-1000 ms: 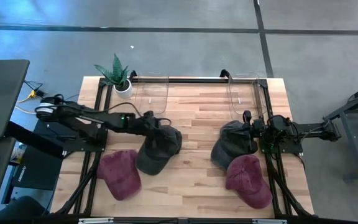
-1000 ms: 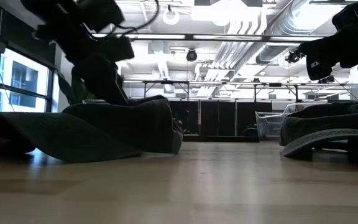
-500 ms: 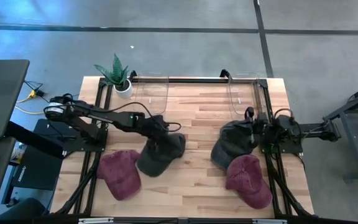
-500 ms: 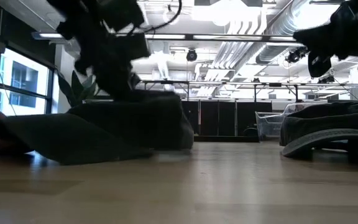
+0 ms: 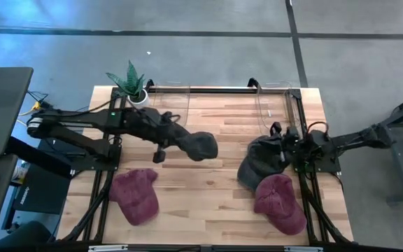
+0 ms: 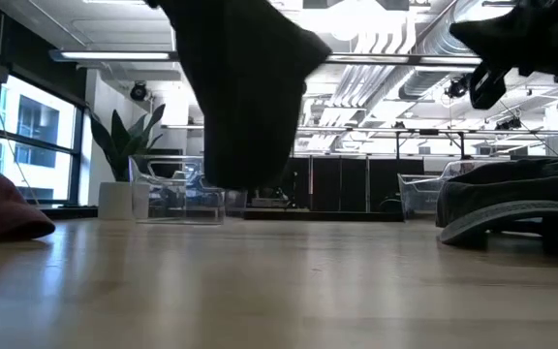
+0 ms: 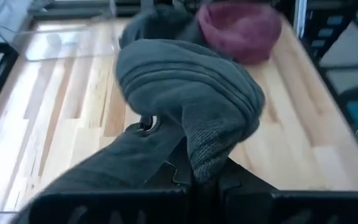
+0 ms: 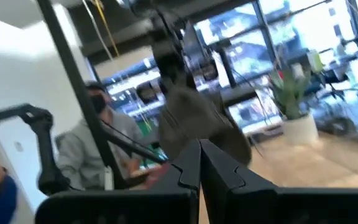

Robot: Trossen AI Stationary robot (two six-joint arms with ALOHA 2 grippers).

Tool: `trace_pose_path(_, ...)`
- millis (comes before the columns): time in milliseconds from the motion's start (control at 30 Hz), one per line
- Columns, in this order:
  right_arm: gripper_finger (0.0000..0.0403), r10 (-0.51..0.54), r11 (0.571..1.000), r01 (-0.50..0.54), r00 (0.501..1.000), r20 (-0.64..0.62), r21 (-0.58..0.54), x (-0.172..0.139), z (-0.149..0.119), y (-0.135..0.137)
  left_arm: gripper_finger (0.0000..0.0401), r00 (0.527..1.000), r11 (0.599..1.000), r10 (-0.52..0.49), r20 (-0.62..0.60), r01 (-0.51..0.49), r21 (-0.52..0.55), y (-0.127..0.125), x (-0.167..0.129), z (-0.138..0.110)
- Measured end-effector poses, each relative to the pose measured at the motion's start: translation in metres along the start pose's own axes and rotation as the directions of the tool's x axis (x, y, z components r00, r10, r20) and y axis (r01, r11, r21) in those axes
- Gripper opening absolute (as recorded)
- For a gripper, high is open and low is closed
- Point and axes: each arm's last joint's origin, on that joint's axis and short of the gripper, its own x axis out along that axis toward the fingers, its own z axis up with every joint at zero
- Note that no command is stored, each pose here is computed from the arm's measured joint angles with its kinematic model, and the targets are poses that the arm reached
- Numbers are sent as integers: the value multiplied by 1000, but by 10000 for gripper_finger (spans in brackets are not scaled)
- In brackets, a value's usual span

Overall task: Pick & Place hat
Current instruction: Put the left black cap into the left transparent bin

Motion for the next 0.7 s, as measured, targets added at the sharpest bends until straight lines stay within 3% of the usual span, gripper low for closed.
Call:
trace_pose_path(133, 0, -56, 998, 56, 998, -42, 1, 15, -15, 1, 1, 999, 998, 24, 28, -23, -59, 0, -12, -6)
trace_pose_path(267, 0, -169, 985, 171, 980, -104, 5, 28, -31, -4, 1, 997, 990, 77, -4, -77, -115, 1, -4, -20)
trace_pose_path(433, 0, -304, 952, 305, 952, -36, 23, 47, -30, -9, 1, 994, 984, 105, 25, -100, -149, 3, 14, -39)
trace_pose_path(600, 0, -114, 993, 113, 990, -85, -21, 96, -16, 4, 1, 991, 984, 102, 89, -88, -154, 3, 24, -49)
trace_pose_path(700, 0, -65, 982, 35, 985, -160, -185, 141, -9, 18, 1, 988, 982, 120, 95, -105, -155, 3, 25, -50)
